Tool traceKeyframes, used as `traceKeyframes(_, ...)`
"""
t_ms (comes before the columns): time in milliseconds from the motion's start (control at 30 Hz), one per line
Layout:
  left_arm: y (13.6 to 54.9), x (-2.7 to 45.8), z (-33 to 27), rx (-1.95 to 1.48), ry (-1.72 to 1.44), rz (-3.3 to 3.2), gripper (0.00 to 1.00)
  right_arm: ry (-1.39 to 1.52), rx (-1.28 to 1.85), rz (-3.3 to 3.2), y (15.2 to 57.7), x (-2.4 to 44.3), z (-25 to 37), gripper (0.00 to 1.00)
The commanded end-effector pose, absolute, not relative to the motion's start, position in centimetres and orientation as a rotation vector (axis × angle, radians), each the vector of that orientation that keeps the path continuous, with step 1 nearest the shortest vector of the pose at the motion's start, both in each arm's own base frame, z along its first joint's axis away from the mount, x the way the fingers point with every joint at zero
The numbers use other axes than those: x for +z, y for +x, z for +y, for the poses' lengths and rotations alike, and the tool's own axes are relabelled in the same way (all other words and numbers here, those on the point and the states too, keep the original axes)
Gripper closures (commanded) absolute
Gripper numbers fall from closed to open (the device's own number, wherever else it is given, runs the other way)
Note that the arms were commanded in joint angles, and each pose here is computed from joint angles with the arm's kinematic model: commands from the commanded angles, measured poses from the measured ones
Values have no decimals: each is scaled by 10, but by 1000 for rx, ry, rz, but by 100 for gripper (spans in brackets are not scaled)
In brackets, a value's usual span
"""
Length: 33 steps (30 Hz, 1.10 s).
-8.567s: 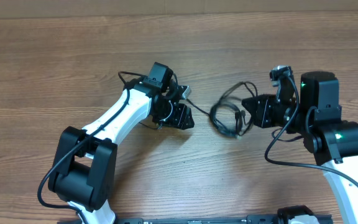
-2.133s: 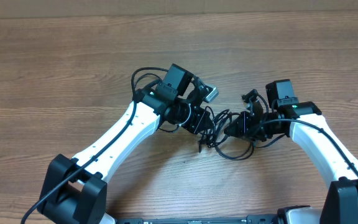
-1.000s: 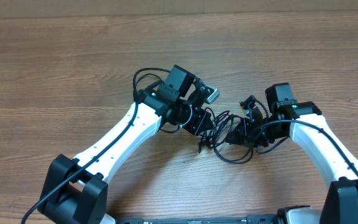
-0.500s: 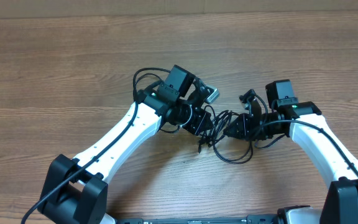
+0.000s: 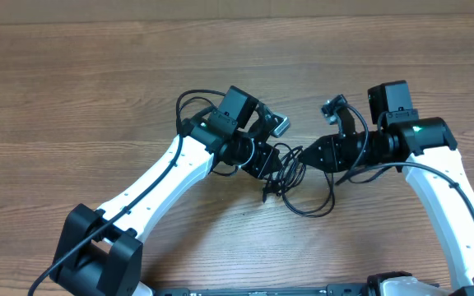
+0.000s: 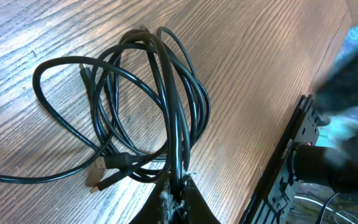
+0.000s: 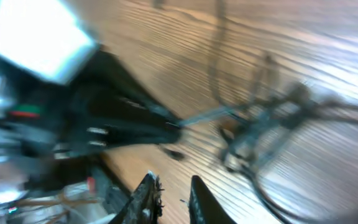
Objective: Untangle cables
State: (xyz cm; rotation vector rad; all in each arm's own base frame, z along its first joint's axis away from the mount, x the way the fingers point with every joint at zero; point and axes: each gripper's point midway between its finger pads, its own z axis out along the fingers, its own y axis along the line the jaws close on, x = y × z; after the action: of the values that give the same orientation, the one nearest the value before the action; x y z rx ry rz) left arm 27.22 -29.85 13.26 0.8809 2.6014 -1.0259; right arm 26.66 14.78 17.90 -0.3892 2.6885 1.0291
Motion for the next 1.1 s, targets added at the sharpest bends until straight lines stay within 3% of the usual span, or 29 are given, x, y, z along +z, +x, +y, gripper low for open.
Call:
traceKeyframes(0,268,139,-300,-1030,901,2578,96,-174,714,2866,273,151,114,85)
traceKeyframes(200,268,139,-300,-1030,900,2578,96,-127,727,2963,259,118,112,75)
traceKeyframes(700,269,139,-300,-1031,892,2582,96,-90,861,3014,240,83,122,76)
traceKeyframes(1067,269,139,-300,-1033,892,2578,96,-93,1000,2987,236,90,135,76)
